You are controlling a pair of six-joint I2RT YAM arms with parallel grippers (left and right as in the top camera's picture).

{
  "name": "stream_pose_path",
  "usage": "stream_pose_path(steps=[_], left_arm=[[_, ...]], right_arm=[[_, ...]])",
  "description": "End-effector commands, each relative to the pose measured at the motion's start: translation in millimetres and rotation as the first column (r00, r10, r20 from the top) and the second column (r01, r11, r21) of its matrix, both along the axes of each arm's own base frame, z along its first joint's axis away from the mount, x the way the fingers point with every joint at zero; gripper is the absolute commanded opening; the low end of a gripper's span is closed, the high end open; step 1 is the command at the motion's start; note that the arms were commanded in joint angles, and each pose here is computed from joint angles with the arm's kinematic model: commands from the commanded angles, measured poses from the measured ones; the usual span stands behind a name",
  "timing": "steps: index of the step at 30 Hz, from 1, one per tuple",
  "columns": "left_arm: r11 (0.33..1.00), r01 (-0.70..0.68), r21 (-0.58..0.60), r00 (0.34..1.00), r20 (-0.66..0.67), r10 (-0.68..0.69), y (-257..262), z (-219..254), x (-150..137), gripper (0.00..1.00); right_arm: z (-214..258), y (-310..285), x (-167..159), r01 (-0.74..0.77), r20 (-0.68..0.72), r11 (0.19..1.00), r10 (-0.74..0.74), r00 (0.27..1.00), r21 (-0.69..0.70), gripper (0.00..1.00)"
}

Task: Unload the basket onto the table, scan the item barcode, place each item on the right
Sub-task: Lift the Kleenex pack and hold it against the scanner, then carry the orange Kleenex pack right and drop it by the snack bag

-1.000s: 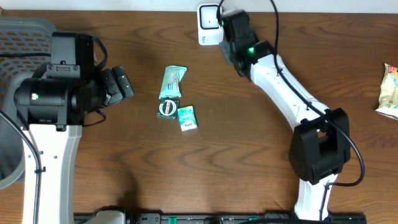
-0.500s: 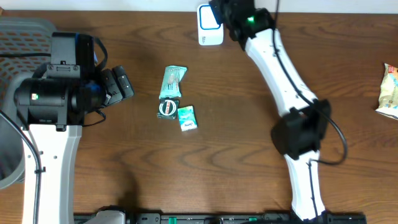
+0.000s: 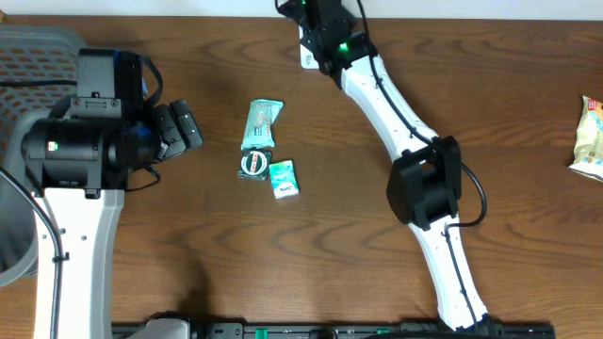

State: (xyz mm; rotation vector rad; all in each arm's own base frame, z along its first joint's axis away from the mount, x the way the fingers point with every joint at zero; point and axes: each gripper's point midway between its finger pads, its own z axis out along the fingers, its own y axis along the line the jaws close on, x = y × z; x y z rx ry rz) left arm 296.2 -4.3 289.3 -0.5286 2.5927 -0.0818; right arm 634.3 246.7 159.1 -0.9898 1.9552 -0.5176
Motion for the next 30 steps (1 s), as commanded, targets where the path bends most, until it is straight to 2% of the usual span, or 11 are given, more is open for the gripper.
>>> stream_pose_path(steps=[1, 15, 30], left_arm=[[1.000, -0.019, 0.005, 1.000, 0.004, 0.019, 3.1, 1.7, -1.4, 0.97], [1.000, -0.019, 0.005, 1.000, 0.004, 0.019, 3.1, 1.7, -1.4, 0.98], [1.000, -0.019, 0.005, 1.000, 0.005, 0.019, 3.1, 1.7, -1.3, 0.97]], right_arm=[[-2.0, -2.5, 2.9, -0.049, 0.005, 0.991, 0.050, 0.999, -0.122, 0.01], [-31.0, -8.8, 8.3, -0.052, -0.021, 0.981, 0.049, 0.999, -0.189, 0.01], [-31.2, -14.5, 9.2, -0.033, -0.025, 0.984, 0.029, 0.999, -0.175, 0.01]])
